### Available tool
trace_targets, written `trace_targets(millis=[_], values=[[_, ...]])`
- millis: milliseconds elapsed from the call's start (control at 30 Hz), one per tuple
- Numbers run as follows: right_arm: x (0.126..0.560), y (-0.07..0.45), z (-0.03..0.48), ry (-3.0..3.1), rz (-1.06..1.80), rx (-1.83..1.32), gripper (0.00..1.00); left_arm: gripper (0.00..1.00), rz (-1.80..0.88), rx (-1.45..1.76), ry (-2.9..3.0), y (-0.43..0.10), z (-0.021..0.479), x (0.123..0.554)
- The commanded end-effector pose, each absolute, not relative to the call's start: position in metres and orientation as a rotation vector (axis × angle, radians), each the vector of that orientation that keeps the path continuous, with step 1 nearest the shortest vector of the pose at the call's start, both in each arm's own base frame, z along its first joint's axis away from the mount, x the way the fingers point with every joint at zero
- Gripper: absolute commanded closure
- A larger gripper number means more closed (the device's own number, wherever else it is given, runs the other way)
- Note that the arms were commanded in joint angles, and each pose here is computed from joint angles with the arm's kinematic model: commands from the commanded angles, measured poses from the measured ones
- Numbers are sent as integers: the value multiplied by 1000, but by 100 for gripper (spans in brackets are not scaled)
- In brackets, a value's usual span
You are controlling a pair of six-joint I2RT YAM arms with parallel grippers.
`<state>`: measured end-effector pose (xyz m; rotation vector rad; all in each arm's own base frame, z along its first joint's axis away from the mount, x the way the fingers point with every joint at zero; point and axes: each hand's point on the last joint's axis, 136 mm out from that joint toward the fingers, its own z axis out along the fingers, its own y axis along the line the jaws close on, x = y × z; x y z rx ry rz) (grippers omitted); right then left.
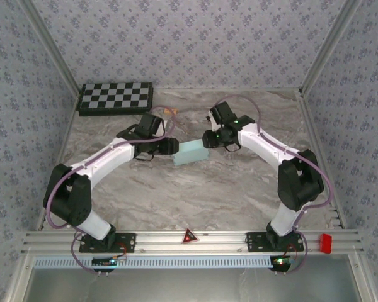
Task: Fold the paper box
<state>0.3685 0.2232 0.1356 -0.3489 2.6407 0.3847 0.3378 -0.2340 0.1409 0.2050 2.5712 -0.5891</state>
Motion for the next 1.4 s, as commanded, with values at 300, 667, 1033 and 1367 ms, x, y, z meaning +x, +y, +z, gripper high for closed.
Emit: trace_targets(millis=[300,667,1033,1367], values=[[344,172,146,2570,404,-210,60,20,-359,744,2329,-266,180,348],[327,142,138,2575,384,-123,59,10,-304,1264,2144,-300,162,340],[325,135,139,2564,377,-95,59,16,-301,1459,2218,-311,129,344],[322,130,136,2571,373,-68,59,26,-277,1514,2286,-315,105,340]])
